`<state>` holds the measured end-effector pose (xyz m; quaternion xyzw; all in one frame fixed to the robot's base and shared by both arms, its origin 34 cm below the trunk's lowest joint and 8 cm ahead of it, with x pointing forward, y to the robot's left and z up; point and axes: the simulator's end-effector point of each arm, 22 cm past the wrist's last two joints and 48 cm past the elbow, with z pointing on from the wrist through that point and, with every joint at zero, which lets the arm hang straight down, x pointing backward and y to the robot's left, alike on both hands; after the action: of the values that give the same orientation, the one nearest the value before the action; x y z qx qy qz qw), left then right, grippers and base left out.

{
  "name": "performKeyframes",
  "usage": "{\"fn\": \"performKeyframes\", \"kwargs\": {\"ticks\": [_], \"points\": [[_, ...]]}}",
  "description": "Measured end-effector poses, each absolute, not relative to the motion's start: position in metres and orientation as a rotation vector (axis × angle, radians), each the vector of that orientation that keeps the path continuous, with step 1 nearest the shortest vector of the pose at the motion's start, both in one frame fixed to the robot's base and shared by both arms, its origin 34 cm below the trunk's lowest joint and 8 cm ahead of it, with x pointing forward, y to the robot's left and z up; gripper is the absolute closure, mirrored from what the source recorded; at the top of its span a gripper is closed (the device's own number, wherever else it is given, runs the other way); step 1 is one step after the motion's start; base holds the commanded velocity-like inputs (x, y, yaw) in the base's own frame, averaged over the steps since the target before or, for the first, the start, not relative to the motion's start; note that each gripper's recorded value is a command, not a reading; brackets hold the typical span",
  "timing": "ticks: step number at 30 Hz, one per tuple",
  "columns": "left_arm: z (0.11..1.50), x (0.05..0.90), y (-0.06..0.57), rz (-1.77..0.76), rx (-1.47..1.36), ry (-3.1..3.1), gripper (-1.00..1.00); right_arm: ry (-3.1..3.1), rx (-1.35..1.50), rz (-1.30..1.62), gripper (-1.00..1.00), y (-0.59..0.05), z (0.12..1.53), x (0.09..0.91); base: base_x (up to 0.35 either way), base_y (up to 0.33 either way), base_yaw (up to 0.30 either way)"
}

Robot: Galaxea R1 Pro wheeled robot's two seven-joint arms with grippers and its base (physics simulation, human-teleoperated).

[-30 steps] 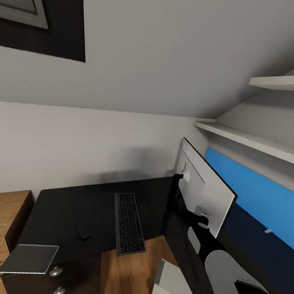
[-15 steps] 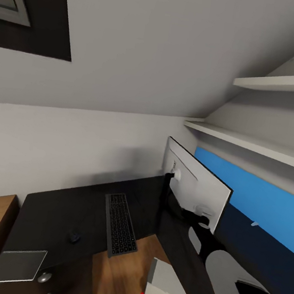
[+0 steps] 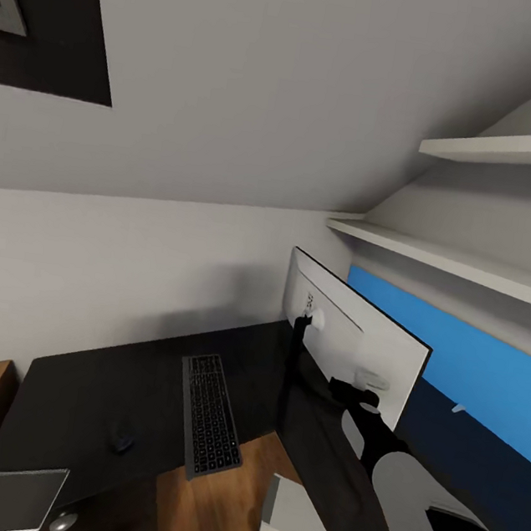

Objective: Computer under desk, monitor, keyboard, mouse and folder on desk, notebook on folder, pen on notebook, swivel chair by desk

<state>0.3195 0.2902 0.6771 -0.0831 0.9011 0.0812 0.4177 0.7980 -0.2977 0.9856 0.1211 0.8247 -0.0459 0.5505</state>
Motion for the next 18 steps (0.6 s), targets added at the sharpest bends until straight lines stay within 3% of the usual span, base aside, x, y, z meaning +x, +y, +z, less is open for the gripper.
{"fn": "performKeyframes", "kwargs": {"ticks": [18], "points": [[0.6715,0.3094,0.2920,0.214,-0.212,2.285,-1.00,1.957,0.268,-0.099,-1.00,-0.2913,0.9824,0.7970,0.030,0.000,0.000]]}}
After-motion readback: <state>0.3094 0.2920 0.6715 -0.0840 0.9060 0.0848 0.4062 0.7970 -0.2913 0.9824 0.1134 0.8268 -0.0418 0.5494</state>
